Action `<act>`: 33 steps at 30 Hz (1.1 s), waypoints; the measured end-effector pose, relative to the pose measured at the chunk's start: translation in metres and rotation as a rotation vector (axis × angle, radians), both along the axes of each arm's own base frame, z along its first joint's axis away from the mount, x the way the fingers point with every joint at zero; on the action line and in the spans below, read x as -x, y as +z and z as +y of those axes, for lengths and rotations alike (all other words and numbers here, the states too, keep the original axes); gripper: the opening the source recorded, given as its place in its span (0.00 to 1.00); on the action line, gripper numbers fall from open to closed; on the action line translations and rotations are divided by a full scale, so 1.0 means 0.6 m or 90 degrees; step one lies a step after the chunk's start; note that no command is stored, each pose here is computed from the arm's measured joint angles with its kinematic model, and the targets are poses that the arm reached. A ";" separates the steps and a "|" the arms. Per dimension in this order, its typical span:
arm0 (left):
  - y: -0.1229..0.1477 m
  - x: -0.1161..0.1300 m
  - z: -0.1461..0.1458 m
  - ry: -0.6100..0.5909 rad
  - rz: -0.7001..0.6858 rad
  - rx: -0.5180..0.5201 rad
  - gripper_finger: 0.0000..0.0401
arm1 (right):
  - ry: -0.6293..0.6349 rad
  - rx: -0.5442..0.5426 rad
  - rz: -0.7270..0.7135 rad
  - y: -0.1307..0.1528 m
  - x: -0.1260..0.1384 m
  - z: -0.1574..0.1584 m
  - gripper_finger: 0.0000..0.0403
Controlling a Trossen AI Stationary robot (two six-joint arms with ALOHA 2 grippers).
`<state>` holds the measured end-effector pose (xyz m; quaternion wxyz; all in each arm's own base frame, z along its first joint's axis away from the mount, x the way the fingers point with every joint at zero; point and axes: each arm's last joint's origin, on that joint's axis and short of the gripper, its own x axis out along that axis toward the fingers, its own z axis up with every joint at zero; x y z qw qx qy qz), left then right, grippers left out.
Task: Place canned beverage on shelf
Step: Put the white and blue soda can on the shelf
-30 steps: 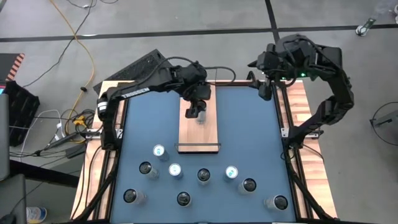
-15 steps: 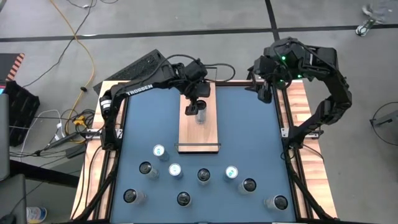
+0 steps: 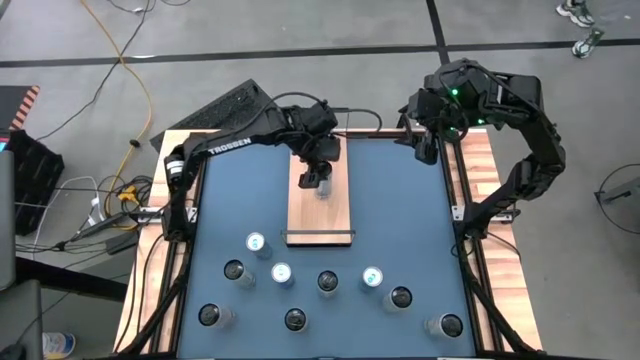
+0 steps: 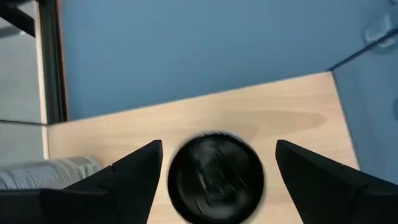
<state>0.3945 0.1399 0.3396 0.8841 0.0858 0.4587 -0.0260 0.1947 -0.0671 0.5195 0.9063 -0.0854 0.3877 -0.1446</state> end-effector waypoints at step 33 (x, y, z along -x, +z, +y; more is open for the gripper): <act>0.002 -0.016 0.024 0.003 -0.043 -0.058 0.60 | -0.053 0.023 0.017 -0.001 0.013 -0.029 0.81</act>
